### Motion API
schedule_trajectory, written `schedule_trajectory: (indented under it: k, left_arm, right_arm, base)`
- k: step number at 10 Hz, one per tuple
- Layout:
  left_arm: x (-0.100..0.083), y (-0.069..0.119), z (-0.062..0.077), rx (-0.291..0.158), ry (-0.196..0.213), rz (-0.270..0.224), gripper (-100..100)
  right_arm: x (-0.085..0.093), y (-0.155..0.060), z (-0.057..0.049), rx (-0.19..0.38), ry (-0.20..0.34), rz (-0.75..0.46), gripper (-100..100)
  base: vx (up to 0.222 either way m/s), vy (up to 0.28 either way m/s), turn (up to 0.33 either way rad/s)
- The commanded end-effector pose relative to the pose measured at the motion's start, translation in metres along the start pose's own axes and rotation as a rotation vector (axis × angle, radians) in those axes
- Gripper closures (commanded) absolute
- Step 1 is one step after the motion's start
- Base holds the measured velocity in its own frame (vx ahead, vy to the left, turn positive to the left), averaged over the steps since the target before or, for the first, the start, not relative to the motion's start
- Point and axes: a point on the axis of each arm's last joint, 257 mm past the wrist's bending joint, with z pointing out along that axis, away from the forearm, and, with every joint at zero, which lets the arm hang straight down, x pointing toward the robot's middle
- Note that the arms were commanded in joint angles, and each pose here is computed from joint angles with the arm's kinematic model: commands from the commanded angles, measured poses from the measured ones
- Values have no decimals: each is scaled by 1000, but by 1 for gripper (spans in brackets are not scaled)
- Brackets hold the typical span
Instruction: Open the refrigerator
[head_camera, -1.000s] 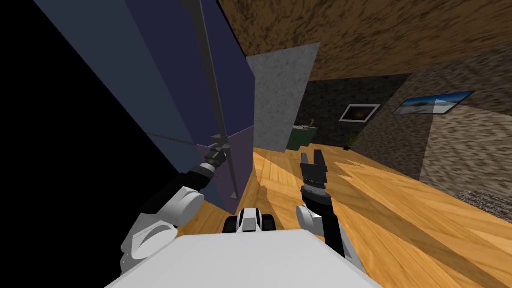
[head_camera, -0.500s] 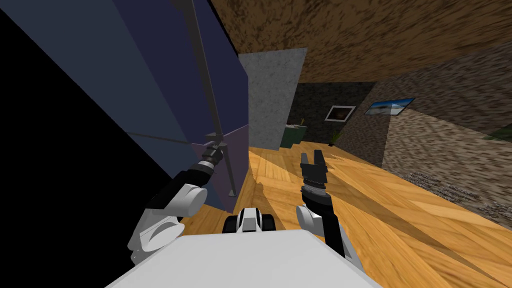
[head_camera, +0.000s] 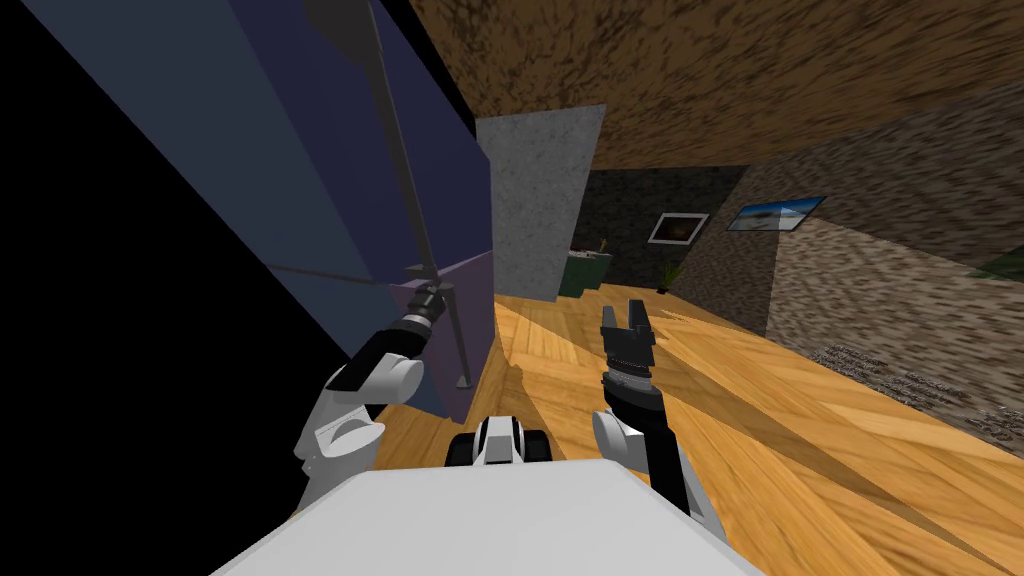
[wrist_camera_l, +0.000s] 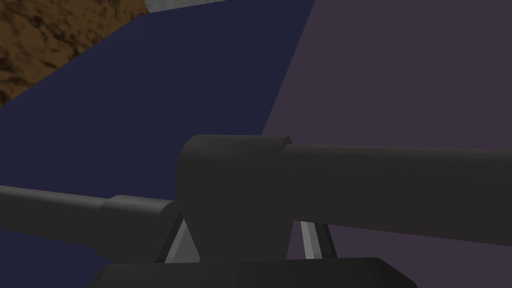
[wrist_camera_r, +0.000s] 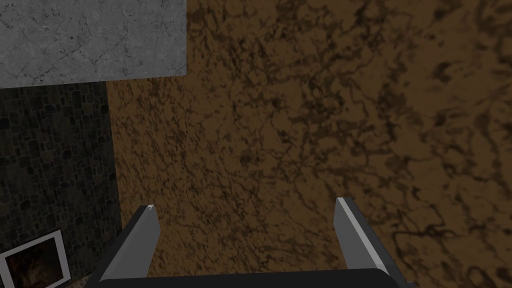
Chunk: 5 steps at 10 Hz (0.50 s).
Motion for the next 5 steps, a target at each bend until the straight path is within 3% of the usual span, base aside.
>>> schedule_trajectory:
  k: [1,3,4,5]
  left_arm:
    - [-16,0,24,14,-30,20,100]
    - [-16,30,31,-46,-29,18,100]
    - [-16,32,31,-50,-29,18,100]
    - [-39,12,43,14,-84,54,100]
  right_arm:
    - [0,0,0,0,0,0,0]
    - [0,0,0,0,0,0,0]
    - [0,0,0,0,0,0,0]
    - [0,0,0,0,0,0,0]
  base:
    - [-65,-107,4]
    - [-3,-2,-13]
    - [10,27,-2]
    - [-68,-130,82]
